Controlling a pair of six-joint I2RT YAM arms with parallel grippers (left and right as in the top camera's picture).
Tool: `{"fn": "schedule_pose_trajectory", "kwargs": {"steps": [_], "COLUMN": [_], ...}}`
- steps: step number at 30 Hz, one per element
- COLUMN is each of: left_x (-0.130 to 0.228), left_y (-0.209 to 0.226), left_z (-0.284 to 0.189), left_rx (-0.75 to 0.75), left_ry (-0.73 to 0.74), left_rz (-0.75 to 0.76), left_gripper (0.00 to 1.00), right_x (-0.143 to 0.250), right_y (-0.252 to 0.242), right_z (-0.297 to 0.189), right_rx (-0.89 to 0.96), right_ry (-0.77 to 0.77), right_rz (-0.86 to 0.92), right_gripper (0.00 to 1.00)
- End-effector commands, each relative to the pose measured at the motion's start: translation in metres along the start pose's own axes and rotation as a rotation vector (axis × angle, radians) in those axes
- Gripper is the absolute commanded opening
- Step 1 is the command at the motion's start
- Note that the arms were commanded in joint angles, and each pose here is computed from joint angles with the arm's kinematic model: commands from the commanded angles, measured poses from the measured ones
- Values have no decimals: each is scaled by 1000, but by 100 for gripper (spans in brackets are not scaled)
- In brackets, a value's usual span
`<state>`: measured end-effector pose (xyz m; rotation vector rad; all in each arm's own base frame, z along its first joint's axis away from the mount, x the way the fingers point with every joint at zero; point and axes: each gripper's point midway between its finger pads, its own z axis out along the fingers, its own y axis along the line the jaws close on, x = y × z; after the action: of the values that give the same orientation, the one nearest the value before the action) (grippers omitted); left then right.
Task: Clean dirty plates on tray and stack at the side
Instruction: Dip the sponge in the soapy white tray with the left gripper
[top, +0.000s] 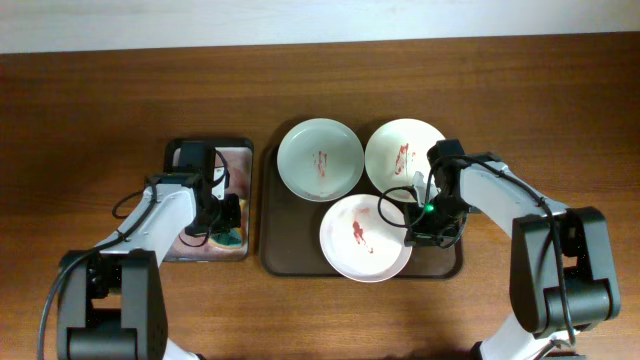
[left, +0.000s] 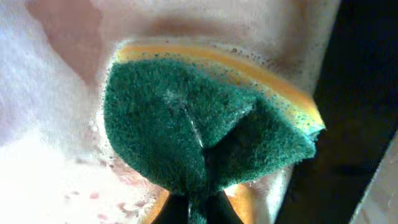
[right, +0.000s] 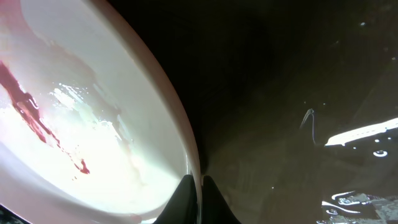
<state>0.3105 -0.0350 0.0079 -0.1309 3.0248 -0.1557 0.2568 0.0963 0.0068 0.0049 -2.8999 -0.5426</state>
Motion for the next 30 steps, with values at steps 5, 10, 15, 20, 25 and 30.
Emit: {"fn": "schedule_pose_trajectory", "kwargs": {"steps": [5, 10, 15, 20, 25, 30], "left_x": [-68, -63, -44, -26, -17, -11], "left_y": [-15, -3, -5, -19, -47, -63], "left_z": [-67, -61, -38, -14, -7, -6], "left_rx": [25, -39, -41, -42, -18, 14], "left_ry": [-234, -215, -151, -92, -69, -56], "left_rz": [41, -2, -31, -6, 66, 99], "left_gripper": [0, 0, 0, 0, 0, 0], "right_x": [0, 0, 0, 0, 0, 1], "right_y": [0, 0, 0, 0, 0, 0], "right_z": [2, 2, 2, 2, 2, 2], "right_rx": [16, 16, 16, 16, 17, 17], "right_ry": [7, 7, 7, 8, 11, 11], "right_rz": [-9, -9, -9, -9, -8, -8], "right_gripper": [6, 6, 6, 5, 5, 5]}}
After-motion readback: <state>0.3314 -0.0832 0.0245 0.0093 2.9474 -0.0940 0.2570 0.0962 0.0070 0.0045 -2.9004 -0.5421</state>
